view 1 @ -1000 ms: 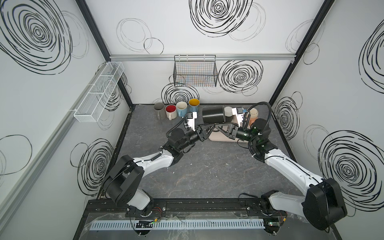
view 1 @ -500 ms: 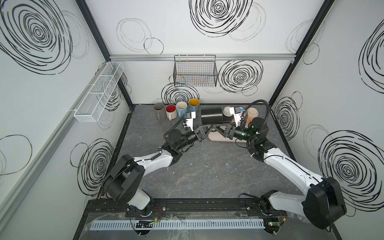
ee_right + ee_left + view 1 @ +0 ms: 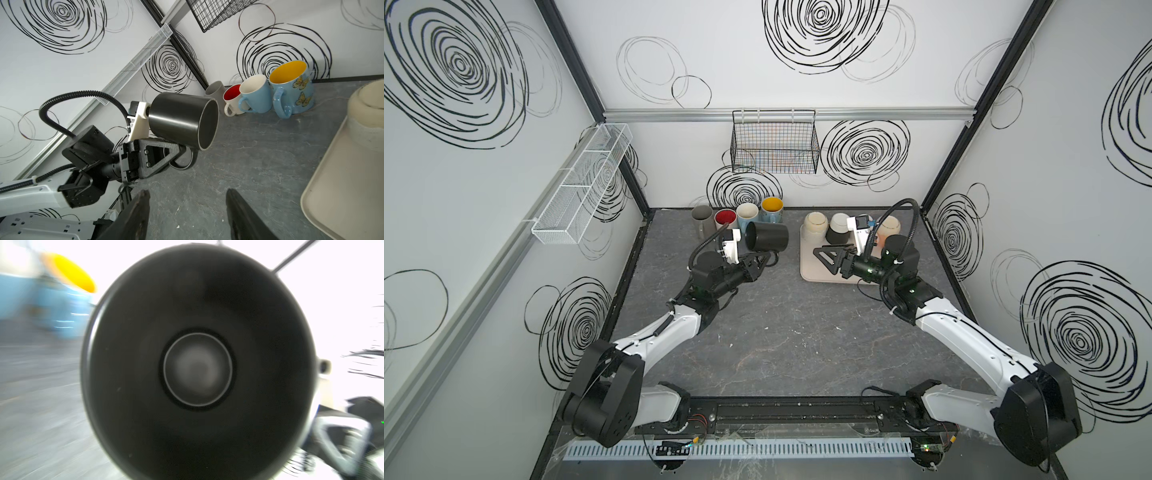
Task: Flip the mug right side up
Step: 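Open the right gripper off the black mug while the left gripper turns it upright, then lower the black mug upright by the grey mug with the left gripper, then withdraw the left gripper while the right gripper descends onto the cream-and-orange mug, then close the right gripper on the handle of the upside-down cream-and-orange mug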
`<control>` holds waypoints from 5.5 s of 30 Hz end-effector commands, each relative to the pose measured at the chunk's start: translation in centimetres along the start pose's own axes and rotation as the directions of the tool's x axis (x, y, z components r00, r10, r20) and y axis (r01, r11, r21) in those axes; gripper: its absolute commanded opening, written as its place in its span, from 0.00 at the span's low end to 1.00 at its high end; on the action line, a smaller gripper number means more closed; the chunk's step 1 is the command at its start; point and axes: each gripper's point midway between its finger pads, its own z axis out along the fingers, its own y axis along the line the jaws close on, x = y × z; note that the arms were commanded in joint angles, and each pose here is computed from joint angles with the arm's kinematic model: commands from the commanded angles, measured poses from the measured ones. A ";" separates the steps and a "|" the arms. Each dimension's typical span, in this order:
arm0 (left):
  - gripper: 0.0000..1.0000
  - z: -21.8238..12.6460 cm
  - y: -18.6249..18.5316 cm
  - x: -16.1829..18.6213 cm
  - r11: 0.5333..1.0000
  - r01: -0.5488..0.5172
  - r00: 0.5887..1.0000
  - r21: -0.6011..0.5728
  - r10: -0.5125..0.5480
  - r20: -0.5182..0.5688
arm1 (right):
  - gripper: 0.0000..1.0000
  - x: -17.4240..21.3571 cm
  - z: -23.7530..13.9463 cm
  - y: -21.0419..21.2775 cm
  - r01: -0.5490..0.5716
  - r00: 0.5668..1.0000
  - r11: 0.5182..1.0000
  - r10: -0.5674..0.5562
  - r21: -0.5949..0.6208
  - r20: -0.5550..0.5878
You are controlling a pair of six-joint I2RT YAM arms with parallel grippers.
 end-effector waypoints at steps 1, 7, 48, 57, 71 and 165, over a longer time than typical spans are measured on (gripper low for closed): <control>0.00 -1.8 2.8 -2.9 0.961 -0.181 0.983 -0.211 0.181 -0.020 | 0.63 -1.0 -0.5 -0.8 0.043 0.999 0.995 -0.043 0.091 0.003; 0.00 -4.5 9.3 -5.4 0.830 -0.282 0.959 -0.481 0.242 -0.145 | 0.63 -0.1 -0.8 -2.9 0.019 0.999 0.984 -0.013 0.178 -0.034; 0.20 -5.4 28.9 -8.5 0.491 -0.437 0.891 -0.754 0.124 -0.436 | 0.63 1.3 -2.8 -16.8 0.051 0.981 0.758 0.085 0.651 -0.176; 0.47 -5.7 28.5 -8.6 0.482 -0.437 0.891 -0.760 0.114 -0.440 | 0.63 0.4 -4.6 -19.7 0.038 0.981 0.697 0.112 0.716 -0.161; 0.56 -5.7 22.4 -10.8 0.498 -0.447 0.893 -0.743 0.195 -0.407 | 0.63 -0.8 -11.4 -27.7 -0.036 0.979 0.512 0.190 0.859 -0.072; 0.56 10.8 -4.2 18.4 0.853 -0.522 0.766 -0.023 0.457 -0.453 | 0.48 -1.7 -11.8 -40.7 0.211 0.916 0.290 0.275 0.933 -0.292</control>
